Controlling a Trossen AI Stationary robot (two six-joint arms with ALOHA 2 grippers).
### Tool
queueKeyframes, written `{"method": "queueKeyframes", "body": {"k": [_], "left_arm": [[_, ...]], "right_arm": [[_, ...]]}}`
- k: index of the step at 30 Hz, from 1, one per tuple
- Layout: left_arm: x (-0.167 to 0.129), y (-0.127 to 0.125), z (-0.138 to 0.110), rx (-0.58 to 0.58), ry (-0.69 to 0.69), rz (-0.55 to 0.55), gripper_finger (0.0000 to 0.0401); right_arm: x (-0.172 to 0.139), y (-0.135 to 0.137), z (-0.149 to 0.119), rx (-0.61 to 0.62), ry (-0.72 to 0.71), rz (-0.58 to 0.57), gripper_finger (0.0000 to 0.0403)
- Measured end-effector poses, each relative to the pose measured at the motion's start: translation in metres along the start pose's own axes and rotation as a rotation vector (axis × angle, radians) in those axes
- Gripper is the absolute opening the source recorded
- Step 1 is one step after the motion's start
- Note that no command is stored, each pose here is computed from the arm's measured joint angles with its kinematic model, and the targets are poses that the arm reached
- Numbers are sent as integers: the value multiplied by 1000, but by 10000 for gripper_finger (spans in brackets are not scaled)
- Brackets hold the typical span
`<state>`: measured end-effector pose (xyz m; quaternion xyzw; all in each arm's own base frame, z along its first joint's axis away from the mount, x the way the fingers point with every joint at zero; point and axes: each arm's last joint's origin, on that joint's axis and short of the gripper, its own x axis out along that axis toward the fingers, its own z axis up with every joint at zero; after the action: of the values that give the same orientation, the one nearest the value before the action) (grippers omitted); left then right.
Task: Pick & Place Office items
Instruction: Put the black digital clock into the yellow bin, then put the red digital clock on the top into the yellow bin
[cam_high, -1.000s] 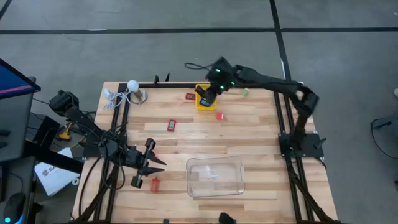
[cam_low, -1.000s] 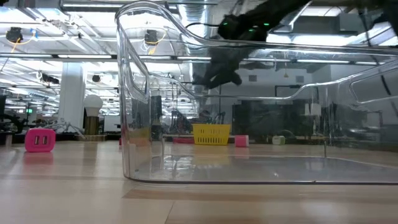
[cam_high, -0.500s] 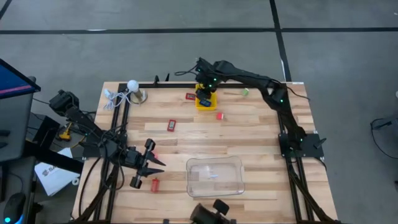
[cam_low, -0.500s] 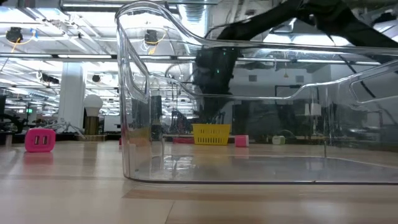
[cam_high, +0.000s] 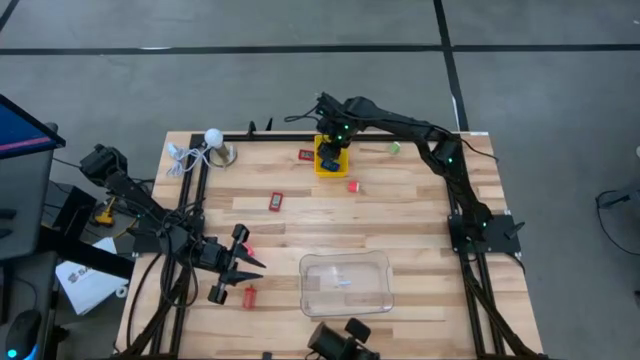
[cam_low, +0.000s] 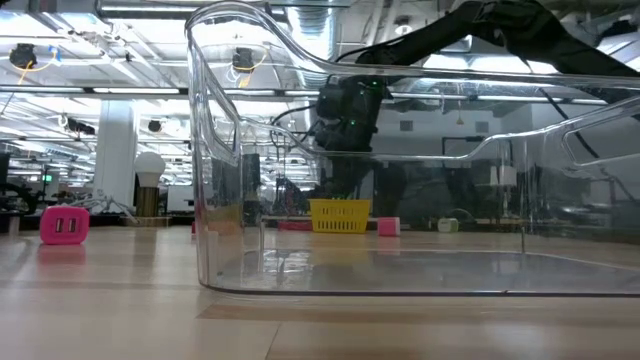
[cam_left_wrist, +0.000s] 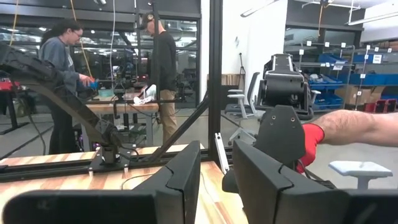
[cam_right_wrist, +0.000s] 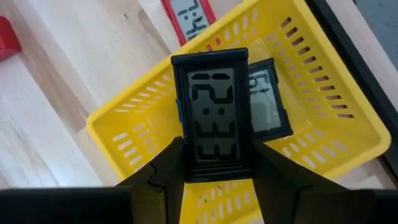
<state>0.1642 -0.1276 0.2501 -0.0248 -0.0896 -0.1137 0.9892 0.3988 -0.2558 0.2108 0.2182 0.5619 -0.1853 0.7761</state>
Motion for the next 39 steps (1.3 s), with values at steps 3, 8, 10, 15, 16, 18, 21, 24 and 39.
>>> {"method": "queueKeyframes", "body": {"k": [3,8,10,15,16,18,21,24,39], "left_arm": [[0,0,0,0,0,0,91],[0,0,0,-3,0,1,91],[0,0,0,-3,0,1,91],[0,0,-1,1,8,1,91],[0,0,-1,1,8,2,91],[0,0,-1,5,13,2,91],[0,1,-4,21,41,34,91],[-1,5,-8,57,97,115,91],[12,5,27,197,235,390,91]], "right_arm": [[0,1,0,0,0,0,139],[0,1,0,18,2,-25,183],[-1,0,0,24,2,-30,220],[-1,2,-1,21,4,-80,246],[-3,4,-2,19,10,-81,245],[-9,14,-4,10,17,-73,238],[-27,43,-13,-41,40,-59,228],[-53,88,-26,-114,24,-39,218],[-192,285,-193,-396,-261,-135,200]]}}
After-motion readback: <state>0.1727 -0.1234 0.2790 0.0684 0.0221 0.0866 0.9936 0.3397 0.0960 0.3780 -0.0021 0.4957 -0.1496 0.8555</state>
